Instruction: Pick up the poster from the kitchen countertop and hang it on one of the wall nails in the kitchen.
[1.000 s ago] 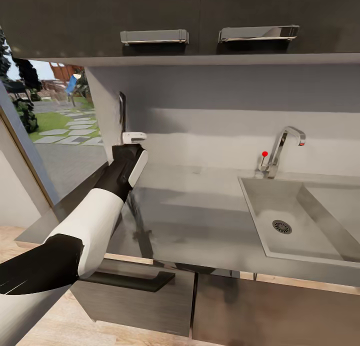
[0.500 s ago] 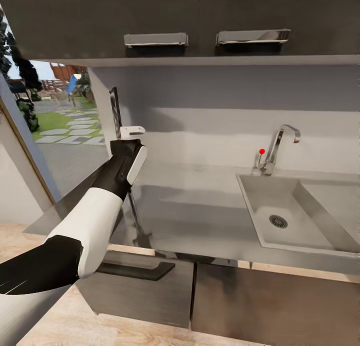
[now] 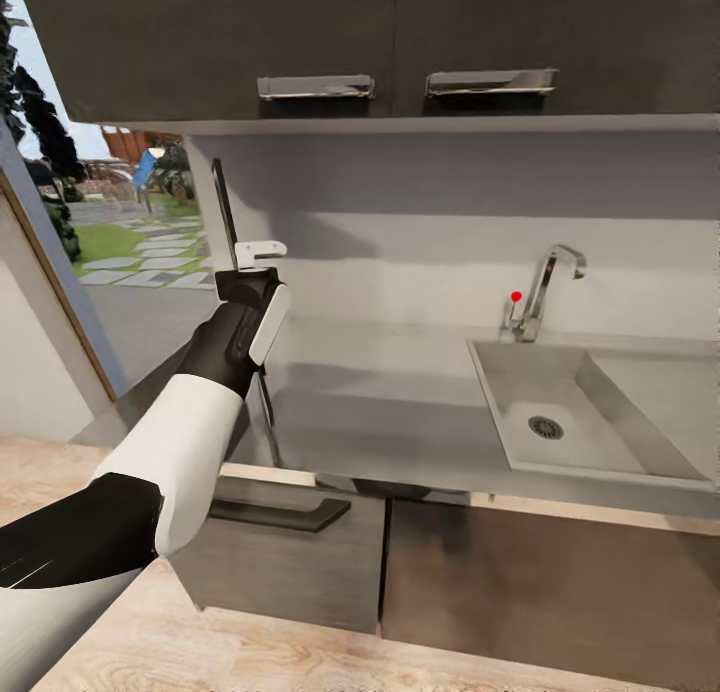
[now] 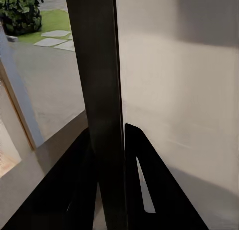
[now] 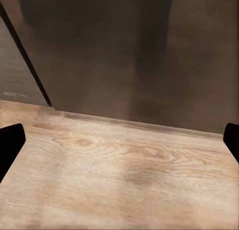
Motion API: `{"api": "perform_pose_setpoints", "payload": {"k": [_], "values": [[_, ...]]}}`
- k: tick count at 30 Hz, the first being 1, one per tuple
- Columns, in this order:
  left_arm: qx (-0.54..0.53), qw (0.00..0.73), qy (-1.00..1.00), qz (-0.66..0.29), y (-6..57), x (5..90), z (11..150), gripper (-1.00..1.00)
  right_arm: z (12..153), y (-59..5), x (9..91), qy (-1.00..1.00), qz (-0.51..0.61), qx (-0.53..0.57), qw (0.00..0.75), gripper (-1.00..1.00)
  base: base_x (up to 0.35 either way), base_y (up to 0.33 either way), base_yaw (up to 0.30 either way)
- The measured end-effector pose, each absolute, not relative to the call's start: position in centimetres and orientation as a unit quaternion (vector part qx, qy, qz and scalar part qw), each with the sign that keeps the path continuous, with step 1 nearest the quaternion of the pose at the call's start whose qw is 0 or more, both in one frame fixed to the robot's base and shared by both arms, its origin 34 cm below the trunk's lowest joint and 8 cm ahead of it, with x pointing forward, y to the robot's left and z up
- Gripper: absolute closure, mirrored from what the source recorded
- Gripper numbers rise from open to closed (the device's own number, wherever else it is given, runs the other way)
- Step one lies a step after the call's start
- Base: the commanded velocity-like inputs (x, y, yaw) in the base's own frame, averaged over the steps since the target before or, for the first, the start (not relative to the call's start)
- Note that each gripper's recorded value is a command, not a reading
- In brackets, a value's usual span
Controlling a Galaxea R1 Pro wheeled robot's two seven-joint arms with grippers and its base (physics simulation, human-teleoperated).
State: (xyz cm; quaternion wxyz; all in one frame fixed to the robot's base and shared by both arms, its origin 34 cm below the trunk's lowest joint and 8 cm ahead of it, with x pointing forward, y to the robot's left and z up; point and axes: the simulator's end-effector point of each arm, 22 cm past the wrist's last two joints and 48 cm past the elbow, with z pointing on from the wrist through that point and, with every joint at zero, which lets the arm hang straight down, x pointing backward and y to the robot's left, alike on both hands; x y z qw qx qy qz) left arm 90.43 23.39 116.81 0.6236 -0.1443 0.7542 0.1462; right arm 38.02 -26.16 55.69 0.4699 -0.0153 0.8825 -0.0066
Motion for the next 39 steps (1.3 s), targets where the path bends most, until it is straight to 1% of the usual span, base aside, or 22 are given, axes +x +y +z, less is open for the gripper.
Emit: {"api": "perform_pose_setpoints", "payload": {"k": [4, 8, 39], "values": [[-0.144, 0.624, 0.754, 0.146, 23.38, 90.44, 116.81, 1.00, 55.69, -26.17, 38.02, 0.883, -0.007, -0.015, 0.470, -1.00, -0.144, 0.000, 0.000], [-0.144, 0.624, 0.754, 0.145, 23.33, 90.48, 116.80, 1.00, 55.68, -26.15, 38.02, 0.883, -0.007, -0.015, 0.470, -1.00, -0.282, 0.000, 0.000], [-0.143, 0.623, 0.756, 0.142, 23.29, 90.57, 116.60, 1.00, 55.70, -26.17, 38.04, 0.882, -0.007, -0.015, 0.470, -1.00, -0.338, 0.000, 0.000]]}}
